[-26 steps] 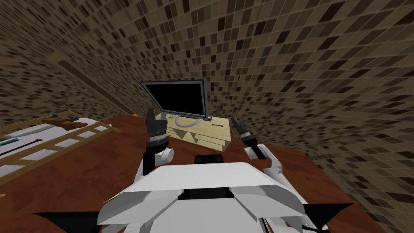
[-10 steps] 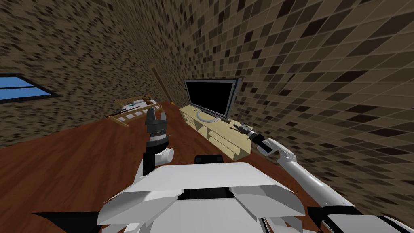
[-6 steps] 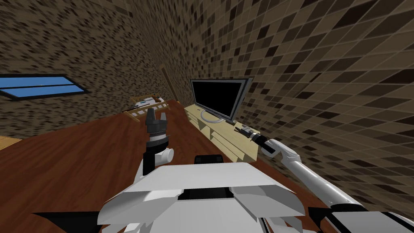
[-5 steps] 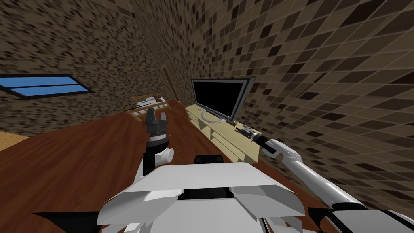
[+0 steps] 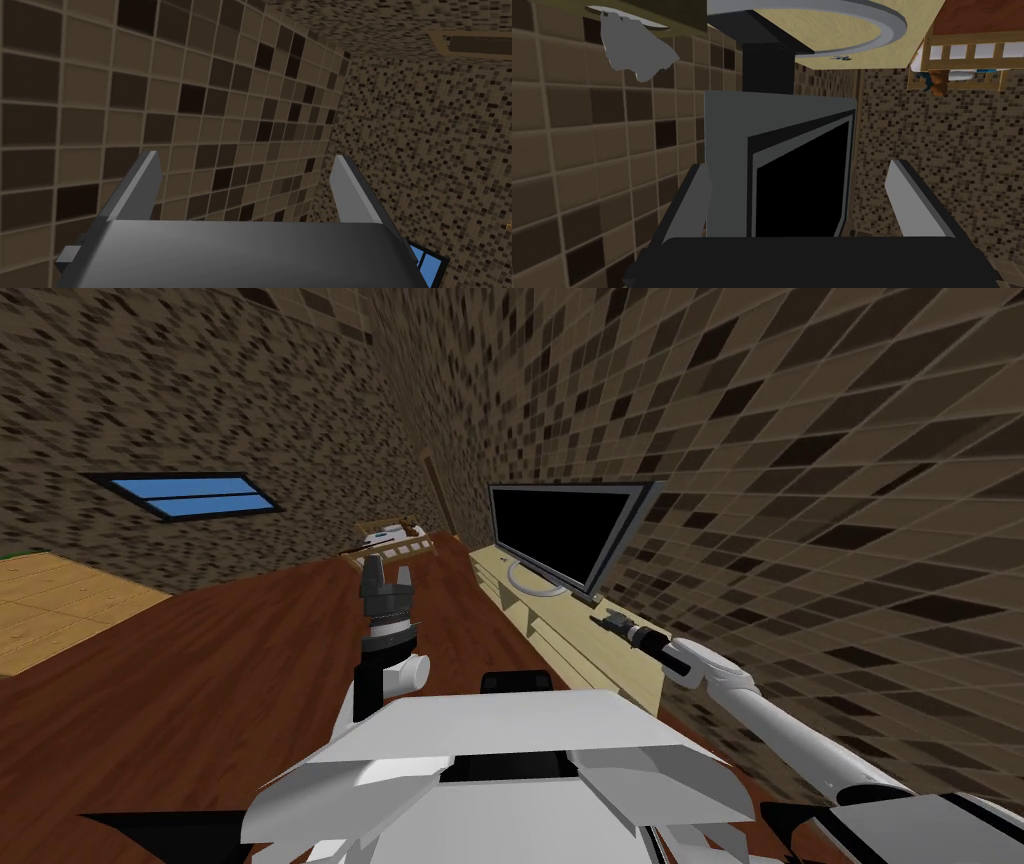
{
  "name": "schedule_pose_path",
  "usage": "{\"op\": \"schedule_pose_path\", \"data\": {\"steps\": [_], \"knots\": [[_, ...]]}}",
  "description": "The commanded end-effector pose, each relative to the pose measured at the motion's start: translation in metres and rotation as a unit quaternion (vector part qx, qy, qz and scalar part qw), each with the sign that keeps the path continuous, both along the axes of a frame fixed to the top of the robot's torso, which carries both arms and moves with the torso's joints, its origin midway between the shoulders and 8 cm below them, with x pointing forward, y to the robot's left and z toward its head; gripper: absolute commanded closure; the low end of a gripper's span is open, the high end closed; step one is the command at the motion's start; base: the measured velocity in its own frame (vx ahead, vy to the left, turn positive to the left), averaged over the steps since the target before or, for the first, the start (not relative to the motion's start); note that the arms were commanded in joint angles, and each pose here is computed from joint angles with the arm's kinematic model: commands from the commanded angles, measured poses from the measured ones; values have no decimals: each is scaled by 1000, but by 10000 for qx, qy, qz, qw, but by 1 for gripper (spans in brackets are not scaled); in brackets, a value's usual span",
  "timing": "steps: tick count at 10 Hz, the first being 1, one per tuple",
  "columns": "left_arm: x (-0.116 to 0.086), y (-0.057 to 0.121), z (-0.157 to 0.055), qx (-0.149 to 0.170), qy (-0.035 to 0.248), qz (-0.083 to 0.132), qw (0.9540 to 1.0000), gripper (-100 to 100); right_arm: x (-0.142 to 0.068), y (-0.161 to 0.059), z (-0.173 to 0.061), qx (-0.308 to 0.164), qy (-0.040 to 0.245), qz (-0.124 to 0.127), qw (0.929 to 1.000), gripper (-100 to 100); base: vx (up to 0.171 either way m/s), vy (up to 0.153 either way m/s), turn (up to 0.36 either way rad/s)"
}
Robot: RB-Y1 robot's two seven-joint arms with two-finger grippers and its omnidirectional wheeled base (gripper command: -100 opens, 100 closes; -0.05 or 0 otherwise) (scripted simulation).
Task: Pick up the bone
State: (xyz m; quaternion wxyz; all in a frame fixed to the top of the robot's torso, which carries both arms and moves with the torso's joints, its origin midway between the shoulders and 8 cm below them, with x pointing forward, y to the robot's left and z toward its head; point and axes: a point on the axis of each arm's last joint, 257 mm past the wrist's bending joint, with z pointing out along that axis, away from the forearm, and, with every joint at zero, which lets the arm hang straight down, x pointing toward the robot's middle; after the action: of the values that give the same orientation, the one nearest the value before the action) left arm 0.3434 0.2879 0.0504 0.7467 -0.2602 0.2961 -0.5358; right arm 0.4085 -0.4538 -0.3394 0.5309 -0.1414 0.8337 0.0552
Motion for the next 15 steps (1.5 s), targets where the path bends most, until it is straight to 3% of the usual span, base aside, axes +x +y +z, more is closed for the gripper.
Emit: {"op": "schedule_pose_path", "data": {"steps": [1, 2, 3, 4, 5, 6, 8, 10, 11, 13, 15], "knots": [[0, 0, 0, 0, 0, 0, 10000, 0, -10, -16, -14, -146, 203, -57, 9997, -100, 52, -2, 135], [0, 0, 0, 0, 0, 1, 10000, 0, -22, -23, -30, -344, 446, 49, 9984, -100, 68, -8, 252], [0, 0, 0, 0, 0, 0, 10000, 0, -28, -34, -36, -382, 535, -58, 9978, -100, 51, -14, 127], [0, 0, 0, 0, 0, 1, 10000, 0, -41, -37, -51, -555, 772, 73, 9954, -100, 62, -12, 237], [0, 0, 0, 0, 0, 0, 10000, 0, -46, -46, -55, -583, 838, -6, 9948, -100, 55, -8, 115], [0, 0, 0, 0, 0, 1, 10000, 0, -65, -55, -73, -758, 1134, 71, 9906, -100, 62, 0, 176], [0, 0, 0, 0, 0, 1, 10000, 0, -74, -70, -80, -810, 1257, -75, 9887, -100, 45, -9, 54], [0, 0, 0, 0, 0, 0, 10000, 0, -121, -92, -114, -1123, 1904, 35, 9752, -100, 87, -22, 278], [0, 0, 0, 0, 1, 0, 10000, 0, -129, -102, -117, -1158, 1985, -61, 9732, -100, 94, -44, 89], [0, 0, 0, 1, 1, 1, 10000, 0, -177, -117, -143, -1397, 2588, 87, 9557, -100, 82, -29, 210], [0, 0, 0, 1, 1, 1, 10000, 0, -181, -122, -144, -1415, 2631, 36, 9543, -100, 53, -24, 28]]}}
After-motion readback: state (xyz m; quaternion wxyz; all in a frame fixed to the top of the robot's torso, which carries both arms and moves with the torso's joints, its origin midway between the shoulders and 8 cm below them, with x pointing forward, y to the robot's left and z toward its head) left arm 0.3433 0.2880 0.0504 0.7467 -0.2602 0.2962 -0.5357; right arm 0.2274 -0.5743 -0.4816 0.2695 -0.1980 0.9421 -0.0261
